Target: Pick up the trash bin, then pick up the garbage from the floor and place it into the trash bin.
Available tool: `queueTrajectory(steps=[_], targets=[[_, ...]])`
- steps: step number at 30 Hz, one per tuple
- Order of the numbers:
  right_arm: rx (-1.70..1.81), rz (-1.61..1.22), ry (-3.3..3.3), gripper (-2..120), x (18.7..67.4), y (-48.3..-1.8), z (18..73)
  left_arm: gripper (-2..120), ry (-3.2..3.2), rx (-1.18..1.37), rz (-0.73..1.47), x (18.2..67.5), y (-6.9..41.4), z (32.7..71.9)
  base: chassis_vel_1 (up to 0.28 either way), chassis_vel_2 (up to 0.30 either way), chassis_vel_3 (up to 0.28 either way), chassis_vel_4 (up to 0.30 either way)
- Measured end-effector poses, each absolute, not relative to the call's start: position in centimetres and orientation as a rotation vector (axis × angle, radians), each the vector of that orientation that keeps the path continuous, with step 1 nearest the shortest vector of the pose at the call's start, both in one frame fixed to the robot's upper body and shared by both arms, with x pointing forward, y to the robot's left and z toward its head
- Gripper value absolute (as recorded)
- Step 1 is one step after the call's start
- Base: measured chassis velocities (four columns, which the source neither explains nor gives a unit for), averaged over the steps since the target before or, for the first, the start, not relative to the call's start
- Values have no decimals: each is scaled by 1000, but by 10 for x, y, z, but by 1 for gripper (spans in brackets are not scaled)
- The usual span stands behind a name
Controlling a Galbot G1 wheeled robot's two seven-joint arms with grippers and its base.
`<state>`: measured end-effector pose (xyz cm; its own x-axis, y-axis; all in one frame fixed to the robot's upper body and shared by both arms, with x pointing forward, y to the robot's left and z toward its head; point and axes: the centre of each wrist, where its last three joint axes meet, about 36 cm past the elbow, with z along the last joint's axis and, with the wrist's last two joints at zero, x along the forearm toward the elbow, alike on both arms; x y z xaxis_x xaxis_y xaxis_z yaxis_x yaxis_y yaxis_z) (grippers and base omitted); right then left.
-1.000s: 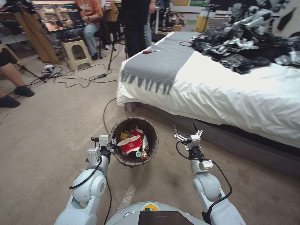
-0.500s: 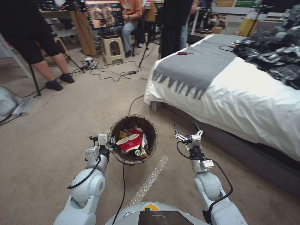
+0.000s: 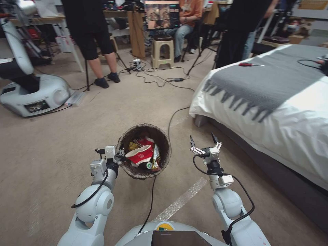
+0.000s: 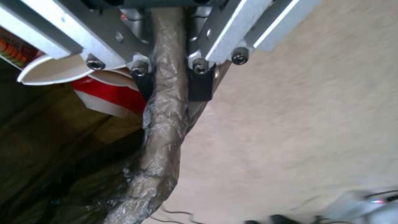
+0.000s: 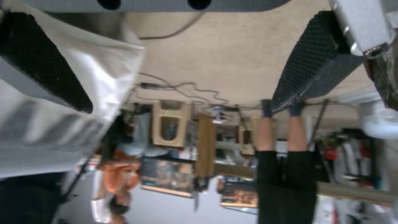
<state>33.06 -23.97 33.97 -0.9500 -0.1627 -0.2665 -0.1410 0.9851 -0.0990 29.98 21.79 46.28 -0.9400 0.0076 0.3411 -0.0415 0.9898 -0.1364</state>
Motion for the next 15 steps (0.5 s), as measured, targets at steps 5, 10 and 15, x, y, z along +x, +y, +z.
queueTrajectory(steps=[5, 10, 15], targets=[[-226, -114, 2853, 100, 331, -239, 339, 2, -2783, 38, 200, 300, 219, 462, 123, 128, 127, 127], [-232, -110, 2850, 100, 332, -237, 339, 2, -2772, 48, 199, 300, 220, 460, 136, 119, 121, 134], [-234, -109, 2848, 100, 331, -237, 339, 2, -2753, 56, 196, 300, 220, 454, 117, 121, 115, 121]])
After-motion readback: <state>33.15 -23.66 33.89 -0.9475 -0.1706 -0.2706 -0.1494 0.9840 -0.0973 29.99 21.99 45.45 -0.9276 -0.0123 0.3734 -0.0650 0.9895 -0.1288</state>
